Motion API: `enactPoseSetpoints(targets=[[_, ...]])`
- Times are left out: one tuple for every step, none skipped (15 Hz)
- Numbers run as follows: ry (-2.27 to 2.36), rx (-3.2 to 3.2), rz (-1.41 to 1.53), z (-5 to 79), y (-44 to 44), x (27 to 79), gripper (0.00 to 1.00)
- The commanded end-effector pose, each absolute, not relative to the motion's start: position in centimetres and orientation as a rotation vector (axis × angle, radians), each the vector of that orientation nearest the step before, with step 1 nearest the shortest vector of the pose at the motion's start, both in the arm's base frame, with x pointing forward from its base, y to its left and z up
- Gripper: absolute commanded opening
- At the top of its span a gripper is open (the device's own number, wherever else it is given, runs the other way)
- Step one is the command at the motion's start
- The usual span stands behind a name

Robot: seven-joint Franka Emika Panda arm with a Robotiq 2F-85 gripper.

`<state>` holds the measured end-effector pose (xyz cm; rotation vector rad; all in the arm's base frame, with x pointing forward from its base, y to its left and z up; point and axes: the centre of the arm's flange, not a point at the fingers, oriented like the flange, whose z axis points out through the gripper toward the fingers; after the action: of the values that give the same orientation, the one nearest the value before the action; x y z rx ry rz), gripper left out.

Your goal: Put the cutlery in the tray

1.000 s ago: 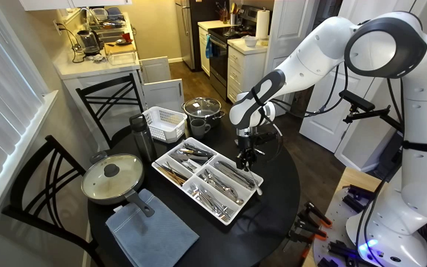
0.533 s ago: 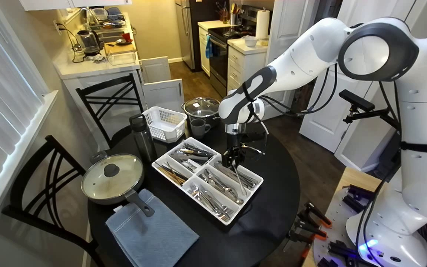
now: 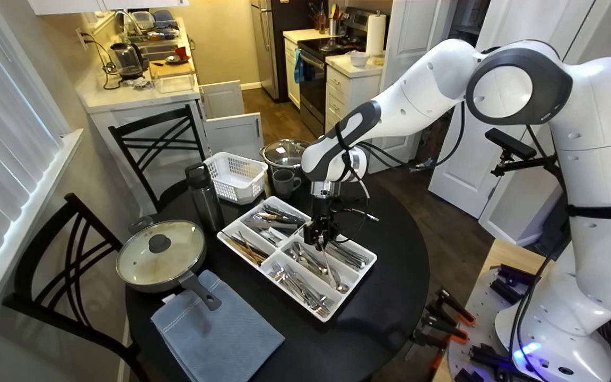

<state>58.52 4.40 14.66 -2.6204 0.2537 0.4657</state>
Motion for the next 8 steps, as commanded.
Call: enactPoseSetpoints(targets=[[0.276,-2.569,0.507,14.0,5.7,59.2,0.02],[0.269,-2.565,0.511,13.8,6.0,59.2,0.02],[0.261,-2.563,0.513,13.6,6.2,59.2,0.02],[0.253,-2.560,0.514,13.5,6.5,59.2,0.02],[0.246,-2.558,0.514,13.4,6.8,59.2,0.02],[0.235,-2.552,0.514,13.2,7.1,59.2,0.02],[0.223,-2.546,0.515,13.1,7.5,59.2,0.02],[0.209,-2.543,0.515,13.0,7.9,59.1,0.02]])
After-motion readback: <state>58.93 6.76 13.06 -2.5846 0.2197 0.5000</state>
